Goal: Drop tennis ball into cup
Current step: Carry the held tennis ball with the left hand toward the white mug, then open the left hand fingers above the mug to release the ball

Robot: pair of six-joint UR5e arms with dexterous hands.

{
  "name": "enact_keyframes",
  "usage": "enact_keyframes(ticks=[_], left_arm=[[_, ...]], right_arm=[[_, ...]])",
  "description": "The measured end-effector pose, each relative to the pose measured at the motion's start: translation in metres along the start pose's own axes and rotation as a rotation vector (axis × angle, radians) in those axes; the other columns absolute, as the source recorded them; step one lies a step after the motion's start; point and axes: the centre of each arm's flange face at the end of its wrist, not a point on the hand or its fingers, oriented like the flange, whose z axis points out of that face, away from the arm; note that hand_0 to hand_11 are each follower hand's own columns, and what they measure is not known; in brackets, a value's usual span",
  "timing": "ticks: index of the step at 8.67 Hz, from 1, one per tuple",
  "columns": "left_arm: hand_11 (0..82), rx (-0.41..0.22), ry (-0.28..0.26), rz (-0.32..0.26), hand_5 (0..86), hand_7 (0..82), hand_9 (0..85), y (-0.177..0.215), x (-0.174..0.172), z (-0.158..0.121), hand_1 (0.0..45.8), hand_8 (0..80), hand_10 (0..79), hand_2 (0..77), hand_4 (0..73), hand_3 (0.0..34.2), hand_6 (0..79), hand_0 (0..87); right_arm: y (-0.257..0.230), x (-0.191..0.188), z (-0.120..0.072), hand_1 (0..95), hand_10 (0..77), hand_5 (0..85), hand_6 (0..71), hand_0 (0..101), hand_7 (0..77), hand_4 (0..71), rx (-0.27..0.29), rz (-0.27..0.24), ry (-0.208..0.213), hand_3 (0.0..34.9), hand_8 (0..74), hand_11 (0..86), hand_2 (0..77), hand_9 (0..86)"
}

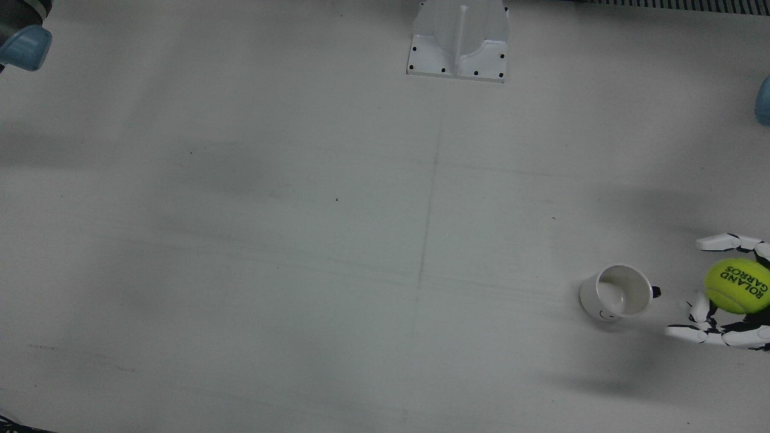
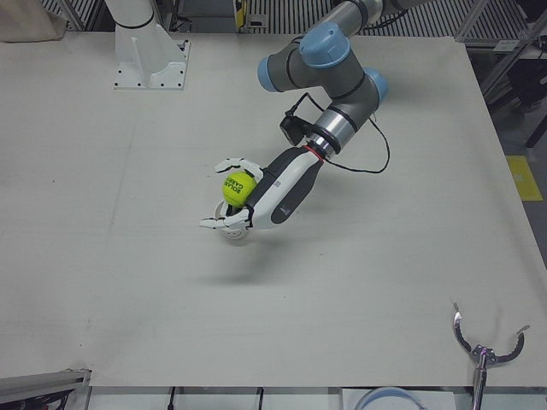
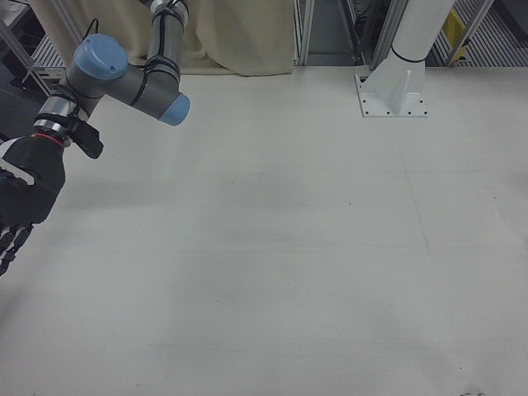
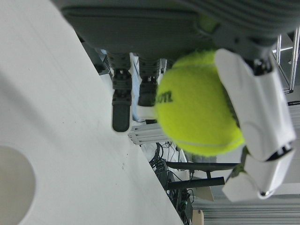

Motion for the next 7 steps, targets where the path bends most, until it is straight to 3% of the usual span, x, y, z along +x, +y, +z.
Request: enact_keyframes(ticks=[1, 3, 4, 5, 6, 7], left_arm=[[42.5, -0.006, -0.015, -0.002, 14.2, 60.0, 69.8, 0.000, -0.010, -0.001, 14.7, 48.0, 29.5, 37.6, 34.9, 0.0, 48.5, 47.3], [40.4, -0.020, -0.047, -0.009, 13.1, 60.0, 68.7, 0.004, -0.029, 0.005, 15.3, 46.4, 27.8, 37.6, 35.5, 0.0, 48.5, 47.3], [30.5, -0.024, -0.055, -0.011, 8.7, 60.0, 60.0, 0.006, -0.034, 0.007, 9.8, 37.6, 18.5, 34.4, 33.8, 0.0, 48.5, 39.7], [18.0, -0.029, -0.058, -0.012, 0.5, 60.0, 49.6, 0.008, -0.036, 0.008, 8.2, 27.3, 4.4, 19.1, 23.5, 0.0, 48.5, 39.6], [0.5, -0.034, -0.059, -0.012, 0.5, 57.8, 26.7, 0.011, -0.036, 0.009, 20.2, 0.0, 0.0, 21.8, 10.9, 0.0, 44.2, 41.4], [0.5, -0.038, -0.059, -0.012, 0.5, 57.8, 26.7, 0.013, -0.036, 0.009, 20.2, 0.0, 0.0, 21.8, 10.9, 0.0, 44.2, 41.4]], right_arm=[[0.000, 0.000, 0.000, 0.5, 0.0, 0.0, 0.0, 0, 0.0, 0.0, 0.001, 0.000, 0.000, 0.0, 0.0, 0.5, 0.5, 0.0], [-0.001, 0.000, 0.000, 0.5, 0.0, 0.0, 0.0, 0, 0.0, 0.0, 0.002, 0.000, 0.000, 0.0, 0.0, 0.5, 0.5, 0.0], [-0.001, 0.000, 0.000, 0.5, 0.0, 0.0, 0.0, 0, 0.0, 0.0, 0.002, 0.000, 0.000, 0.0, 0.0, 0.5, 0.5, 0.0], [-0.001, 0.000, 0.000, 0.5, 0.0, 0.0, 0.0, 0, 0.0, 0.0, 0.002, 0.000, 0.000, 0.0, 0.0, 0.5, 0.5, 0.0], [-0.001, 0.000, 0.000, 0.5, 0.0, 0.0, 0.0, 0, 0.0, 0.0, 0.002, 0.000, 0.000, 0.0, 0.0, 0.5, 0.5, 0.0], [-0.001, 0.000, 0.000, 0.5, 0.0, 0.0, 0.0, 0, 0.0, 0.0, 0.002, 0.000, 0.000, 0.0, 0.0, 0.5, 0.5, 0.0]])
